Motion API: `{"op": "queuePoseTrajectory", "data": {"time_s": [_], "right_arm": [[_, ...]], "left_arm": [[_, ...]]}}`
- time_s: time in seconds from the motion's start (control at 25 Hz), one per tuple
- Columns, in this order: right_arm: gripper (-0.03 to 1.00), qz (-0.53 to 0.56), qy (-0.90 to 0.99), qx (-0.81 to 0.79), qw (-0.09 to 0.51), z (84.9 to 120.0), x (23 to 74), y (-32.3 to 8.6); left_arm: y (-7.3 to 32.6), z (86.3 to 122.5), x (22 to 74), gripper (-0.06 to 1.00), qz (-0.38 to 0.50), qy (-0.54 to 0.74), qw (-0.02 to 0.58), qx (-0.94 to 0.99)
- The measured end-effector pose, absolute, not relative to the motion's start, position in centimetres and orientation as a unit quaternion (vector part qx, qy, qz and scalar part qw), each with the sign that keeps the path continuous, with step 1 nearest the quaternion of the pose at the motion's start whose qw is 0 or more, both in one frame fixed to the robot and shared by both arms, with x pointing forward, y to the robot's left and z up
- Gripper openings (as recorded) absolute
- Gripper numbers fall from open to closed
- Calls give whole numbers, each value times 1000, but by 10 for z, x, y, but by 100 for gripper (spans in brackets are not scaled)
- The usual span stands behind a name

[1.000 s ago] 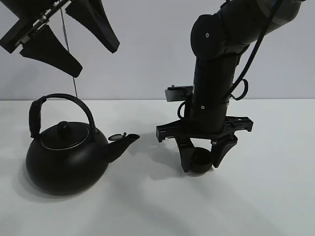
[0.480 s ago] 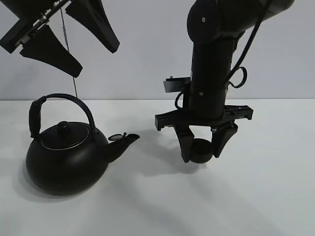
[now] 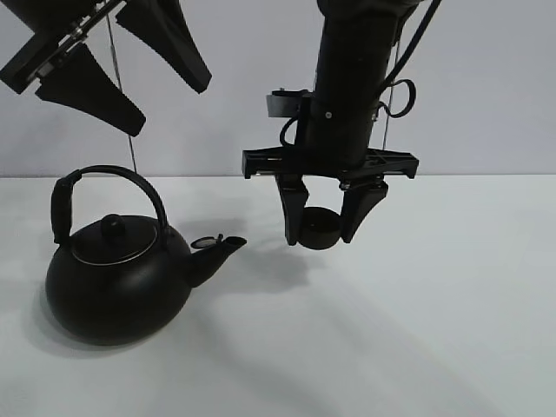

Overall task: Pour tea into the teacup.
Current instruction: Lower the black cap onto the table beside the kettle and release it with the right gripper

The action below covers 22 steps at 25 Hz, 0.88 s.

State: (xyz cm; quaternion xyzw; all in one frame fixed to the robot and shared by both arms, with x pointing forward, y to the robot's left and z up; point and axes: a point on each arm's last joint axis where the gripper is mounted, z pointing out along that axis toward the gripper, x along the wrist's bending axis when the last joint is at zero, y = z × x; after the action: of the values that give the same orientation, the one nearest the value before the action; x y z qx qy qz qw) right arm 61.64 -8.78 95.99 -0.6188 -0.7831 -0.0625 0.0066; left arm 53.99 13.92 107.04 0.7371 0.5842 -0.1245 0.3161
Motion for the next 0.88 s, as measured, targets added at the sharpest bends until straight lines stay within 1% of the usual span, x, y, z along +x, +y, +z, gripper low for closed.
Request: {"op": "queuePoseTrajectory", "data": {"time_s": [0.32,0.64,0.88], "right_arm": [[40,-65,-816,-574,-10,960,597,-54],[40,-53,-833,-550,1,945,590,-43],[40,-47,-846,-531,7,933,586,-44]], "left_arm": [[139,1070,540,51,-124,584,317,737],[139,1070,540,51,-124,584,317,737],[139,1070,540,51,-124,584,317,737]]}}
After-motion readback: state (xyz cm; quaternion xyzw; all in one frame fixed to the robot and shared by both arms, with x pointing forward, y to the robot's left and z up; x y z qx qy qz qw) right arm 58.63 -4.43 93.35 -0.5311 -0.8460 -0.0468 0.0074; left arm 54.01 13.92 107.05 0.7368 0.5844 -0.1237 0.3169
